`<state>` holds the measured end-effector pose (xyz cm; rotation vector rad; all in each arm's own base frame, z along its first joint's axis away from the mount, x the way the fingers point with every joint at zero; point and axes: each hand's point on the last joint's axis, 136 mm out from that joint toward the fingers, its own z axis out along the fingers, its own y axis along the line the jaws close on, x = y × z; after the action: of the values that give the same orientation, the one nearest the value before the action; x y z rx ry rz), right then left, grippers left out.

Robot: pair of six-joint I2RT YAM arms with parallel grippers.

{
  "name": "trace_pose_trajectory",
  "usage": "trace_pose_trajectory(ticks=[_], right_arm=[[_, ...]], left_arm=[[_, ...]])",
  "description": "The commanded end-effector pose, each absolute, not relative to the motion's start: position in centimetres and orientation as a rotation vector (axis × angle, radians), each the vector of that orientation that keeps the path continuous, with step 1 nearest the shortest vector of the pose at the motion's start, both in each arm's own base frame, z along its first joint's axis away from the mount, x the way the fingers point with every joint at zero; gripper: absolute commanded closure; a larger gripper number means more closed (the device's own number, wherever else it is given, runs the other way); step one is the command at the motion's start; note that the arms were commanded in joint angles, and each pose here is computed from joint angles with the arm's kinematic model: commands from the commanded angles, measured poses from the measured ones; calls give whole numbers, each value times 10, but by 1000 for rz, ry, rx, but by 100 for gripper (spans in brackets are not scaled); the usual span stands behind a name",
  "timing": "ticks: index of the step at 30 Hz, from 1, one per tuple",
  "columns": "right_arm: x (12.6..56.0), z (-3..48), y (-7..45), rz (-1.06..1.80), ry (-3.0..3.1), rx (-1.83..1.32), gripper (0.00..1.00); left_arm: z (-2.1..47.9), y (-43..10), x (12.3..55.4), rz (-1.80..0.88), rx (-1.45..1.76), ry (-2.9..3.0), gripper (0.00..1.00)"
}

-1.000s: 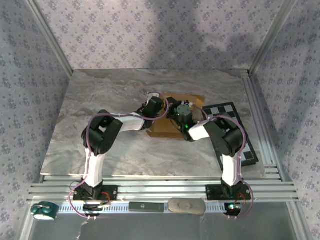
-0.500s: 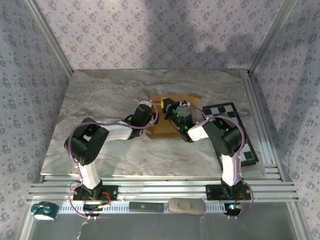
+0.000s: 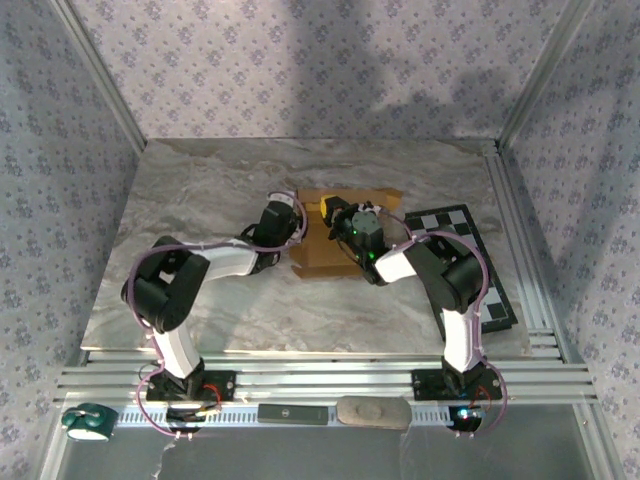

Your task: Fold the paper box

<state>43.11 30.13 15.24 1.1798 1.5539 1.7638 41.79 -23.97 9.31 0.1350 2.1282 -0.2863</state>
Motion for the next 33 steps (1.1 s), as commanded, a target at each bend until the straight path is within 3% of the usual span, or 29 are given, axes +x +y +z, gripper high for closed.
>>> trace_pose_trajectory(ticks=[1,8,16,18,20,33], right_arm=[[421,95,306,1636,1727,1265,100],[420,94,310,1634,1740,1248,100],[416,88,316,1575,1767,1175,100],[416,86,316,1567,1765,1166,100],[415,83,316,1557,1766,1158,100],[411,72,319,1522,1777,1131,100]], left_arm=[[113,-248,437,-301,95,2063,50],[111,-250,446,-285,51,2063,79],[106,-253,446,-258,36,2065,73],[106,-251,446,-245,25,2063,80],[106,-250,448,-228,12,2066,99],[96,-240,453,-120,-60,2075,100]])
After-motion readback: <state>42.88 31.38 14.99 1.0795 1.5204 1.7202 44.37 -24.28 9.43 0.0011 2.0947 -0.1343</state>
